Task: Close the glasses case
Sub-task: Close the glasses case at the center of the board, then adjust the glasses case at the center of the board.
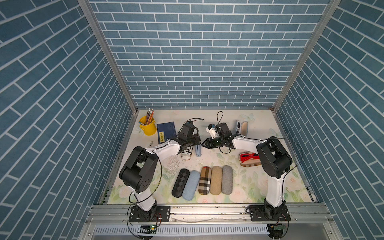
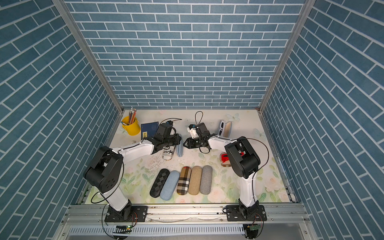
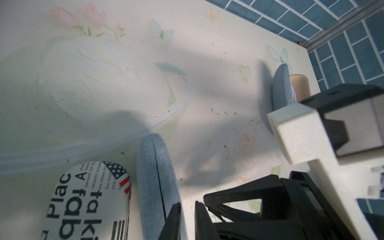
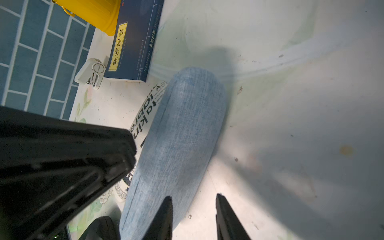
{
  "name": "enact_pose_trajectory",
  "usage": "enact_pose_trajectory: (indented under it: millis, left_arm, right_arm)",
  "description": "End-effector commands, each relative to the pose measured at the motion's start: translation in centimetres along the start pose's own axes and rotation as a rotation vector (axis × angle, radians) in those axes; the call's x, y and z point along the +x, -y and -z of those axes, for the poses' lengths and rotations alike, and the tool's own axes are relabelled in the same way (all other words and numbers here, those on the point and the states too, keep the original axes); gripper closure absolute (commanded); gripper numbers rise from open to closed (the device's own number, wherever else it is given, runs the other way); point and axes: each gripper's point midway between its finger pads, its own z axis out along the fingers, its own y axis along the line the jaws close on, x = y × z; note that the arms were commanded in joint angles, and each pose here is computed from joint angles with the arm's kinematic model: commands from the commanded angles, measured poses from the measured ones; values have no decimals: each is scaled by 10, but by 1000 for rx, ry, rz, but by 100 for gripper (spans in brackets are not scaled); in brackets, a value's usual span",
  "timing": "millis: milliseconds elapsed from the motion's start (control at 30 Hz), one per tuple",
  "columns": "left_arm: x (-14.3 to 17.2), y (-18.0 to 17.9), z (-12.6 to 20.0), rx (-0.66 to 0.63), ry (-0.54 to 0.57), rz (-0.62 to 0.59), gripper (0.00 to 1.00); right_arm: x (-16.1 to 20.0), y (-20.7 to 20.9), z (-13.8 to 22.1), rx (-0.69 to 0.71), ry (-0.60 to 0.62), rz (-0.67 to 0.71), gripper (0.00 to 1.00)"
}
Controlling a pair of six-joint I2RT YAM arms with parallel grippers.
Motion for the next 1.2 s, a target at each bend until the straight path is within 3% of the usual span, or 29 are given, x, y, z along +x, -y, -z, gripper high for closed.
enact_pose_trajectory:
  millis: [0,600,800,900,967,1100,1167]
  left_arm:
    - [6,-9,2,-55,-35,-40,83]
    - [29,-51,-4,-236,-77,-71,86]
    - [3,-22,26,-171,48,-62,87]
    - [-1,1,30,-161,38,-113,84]
    - [5,7,22,-168,4,-133,77]
    - [18,-5,6,-247,-54,-147,42]
    - [18,-11,6,-281,-54,-154,31]
  right_arm:
    - [-4,-10,9,-20,20,7,66]
    - [-10,-5,29,-1,48,12,65]
    - [-10,-1,31,9,50,10,65]
    - [-10,8,35,16,61,-10,65]
    - [-9,14,40,15,76,-28,64]
    - [-5,21,49,22,85,-37,60]
    - [-2,24,52,30,81,-33,59]
